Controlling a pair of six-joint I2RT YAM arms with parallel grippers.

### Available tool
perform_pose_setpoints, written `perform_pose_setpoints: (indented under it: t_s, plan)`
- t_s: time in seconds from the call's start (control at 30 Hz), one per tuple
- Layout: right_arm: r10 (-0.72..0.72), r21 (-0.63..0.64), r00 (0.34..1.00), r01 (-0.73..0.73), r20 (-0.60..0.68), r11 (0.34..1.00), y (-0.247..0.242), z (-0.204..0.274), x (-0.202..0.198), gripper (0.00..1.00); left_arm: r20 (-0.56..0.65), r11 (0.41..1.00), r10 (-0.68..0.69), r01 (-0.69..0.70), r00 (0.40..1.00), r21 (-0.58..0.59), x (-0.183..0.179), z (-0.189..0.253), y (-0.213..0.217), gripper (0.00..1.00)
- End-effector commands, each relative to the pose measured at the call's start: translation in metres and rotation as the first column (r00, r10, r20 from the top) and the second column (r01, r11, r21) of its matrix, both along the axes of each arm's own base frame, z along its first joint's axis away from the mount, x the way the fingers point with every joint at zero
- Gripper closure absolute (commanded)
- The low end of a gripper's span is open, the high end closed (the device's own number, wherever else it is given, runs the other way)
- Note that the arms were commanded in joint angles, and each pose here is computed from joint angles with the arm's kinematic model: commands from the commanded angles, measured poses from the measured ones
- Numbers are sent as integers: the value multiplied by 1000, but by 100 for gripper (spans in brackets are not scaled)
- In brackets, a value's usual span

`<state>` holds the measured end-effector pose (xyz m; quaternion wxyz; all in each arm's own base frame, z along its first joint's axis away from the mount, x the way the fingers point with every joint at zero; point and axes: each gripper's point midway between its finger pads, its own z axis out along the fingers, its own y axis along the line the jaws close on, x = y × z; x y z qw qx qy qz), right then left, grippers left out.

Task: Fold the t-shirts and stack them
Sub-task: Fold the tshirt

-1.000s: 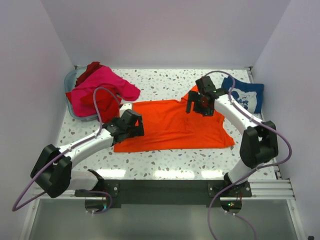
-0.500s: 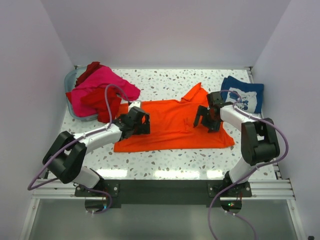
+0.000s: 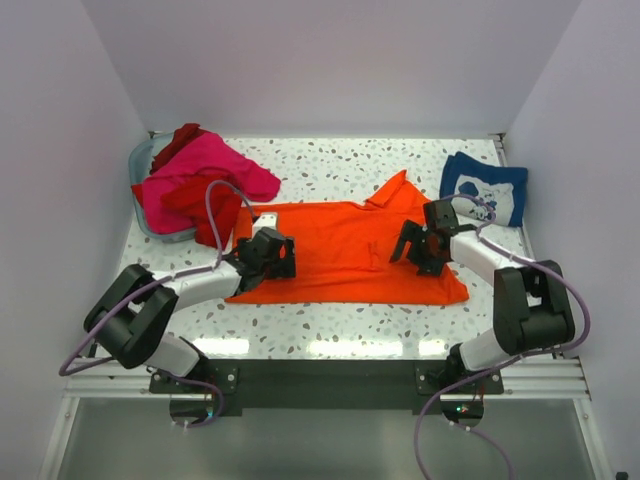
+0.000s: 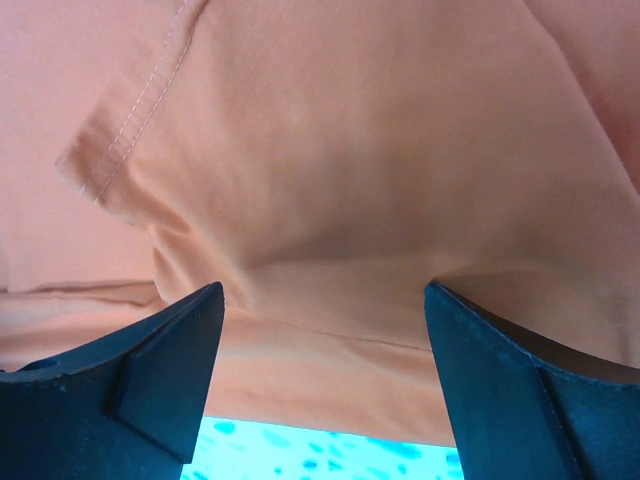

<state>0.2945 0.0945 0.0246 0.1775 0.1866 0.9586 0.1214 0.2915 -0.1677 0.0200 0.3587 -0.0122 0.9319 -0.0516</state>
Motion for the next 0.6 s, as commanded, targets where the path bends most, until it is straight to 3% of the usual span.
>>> perform_pose_setpoints:
  t_s: [0.0, 0.2, 0.57]
  plan:
    - [-27, -16, 984, 25, -176, 1000, -9, -25, -60, 15, -87, 999, 31, -30, 996, 12, -33, -24, 17, 0]
    - [-21, 39, 982, 29, -190, 999, -4, -24, -87, 14, -110, 997, 55, -60, 992, -40, -58, -27, 22, 0]
    - [-44, 26, 974, 52, -224, 998, -13, -29, -131, 11, -148, 993, 86, -96, 985, -64, -96, -28, 30, 0]
